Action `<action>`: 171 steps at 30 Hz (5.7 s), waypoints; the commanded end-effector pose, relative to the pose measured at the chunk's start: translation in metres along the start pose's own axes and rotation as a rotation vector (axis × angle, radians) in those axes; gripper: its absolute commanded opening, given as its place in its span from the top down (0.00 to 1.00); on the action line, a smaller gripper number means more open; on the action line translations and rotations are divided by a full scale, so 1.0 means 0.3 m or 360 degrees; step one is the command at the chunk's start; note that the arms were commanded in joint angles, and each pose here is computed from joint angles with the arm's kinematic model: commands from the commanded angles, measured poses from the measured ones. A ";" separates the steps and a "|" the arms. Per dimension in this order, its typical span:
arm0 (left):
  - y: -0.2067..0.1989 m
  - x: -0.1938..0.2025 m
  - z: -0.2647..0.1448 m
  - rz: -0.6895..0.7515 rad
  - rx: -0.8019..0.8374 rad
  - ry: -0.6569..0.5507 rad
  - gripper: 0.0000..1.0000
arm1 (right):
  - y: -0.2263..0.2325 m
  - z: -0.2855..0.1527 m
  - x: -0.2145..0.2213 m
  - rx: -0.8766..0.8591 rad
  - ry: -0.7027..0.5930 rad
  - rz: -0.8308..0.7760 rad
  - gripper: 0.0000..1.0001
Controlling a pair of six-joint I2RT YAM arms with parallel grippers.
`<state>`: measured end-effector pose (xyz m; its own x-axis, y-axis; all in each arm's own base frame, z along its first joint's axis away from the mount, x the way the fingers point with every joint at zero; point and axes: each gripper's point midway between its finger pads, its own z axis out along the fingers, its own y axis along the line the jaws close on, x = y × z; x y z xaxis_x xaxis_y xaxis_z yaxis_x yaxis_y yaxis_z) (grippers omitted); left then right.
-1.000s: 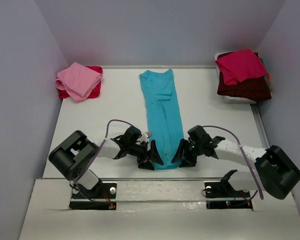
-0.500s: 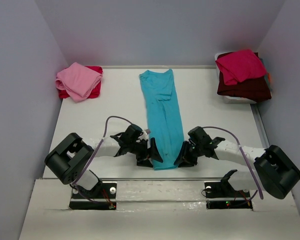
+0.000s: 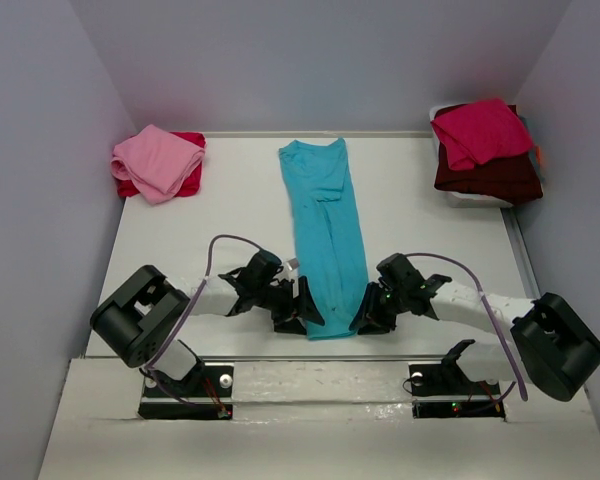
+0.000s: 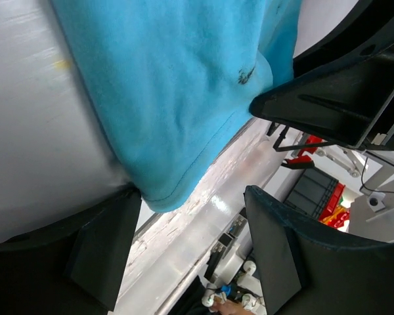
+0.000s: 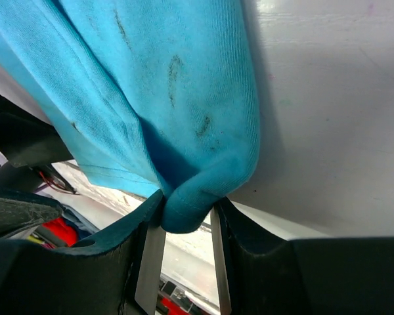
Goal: Fold and stack the t-shirts
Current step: Grab the bottom of the folded rectangular tshirt with both arms, then fold the folded rectangular tshirt in 1/3 of the way
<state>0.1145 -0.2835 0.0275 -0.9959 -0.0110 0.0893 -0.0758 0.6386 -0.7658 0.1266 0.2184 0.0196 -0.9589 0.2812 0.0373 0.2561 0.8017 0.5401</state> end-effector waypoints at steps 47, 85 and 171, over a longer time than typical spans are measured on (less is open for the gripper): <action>0.263 0.048 0.041 -0.0071 -0.0486 -0.0063 0.87 | -0.132 -0.012 -0.004 0.0256 -0.0074 0.0010 0.50; 0.299 0.051 -0.009 -0.0032 -0.0614 -0.0113 0.89 | -0.156 0.005 -0.007 0.0271 -0.0105 0.0062 0.80; -0.183 -0.386 -0.254 0.0404 -0.0865 -0.0743 0.89 | 0.309 -0.167 -0.410 0.0331 -0.0384 -0.0354 0.93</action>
<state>0.2130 -0.2631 0.0947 -0.9311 -0.0638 -0.3593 0.0546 0.9491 -0.3101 0.2378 0.2339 0.0957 -0.9612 0.1801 -0.2088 0.1005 0.9340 0.3429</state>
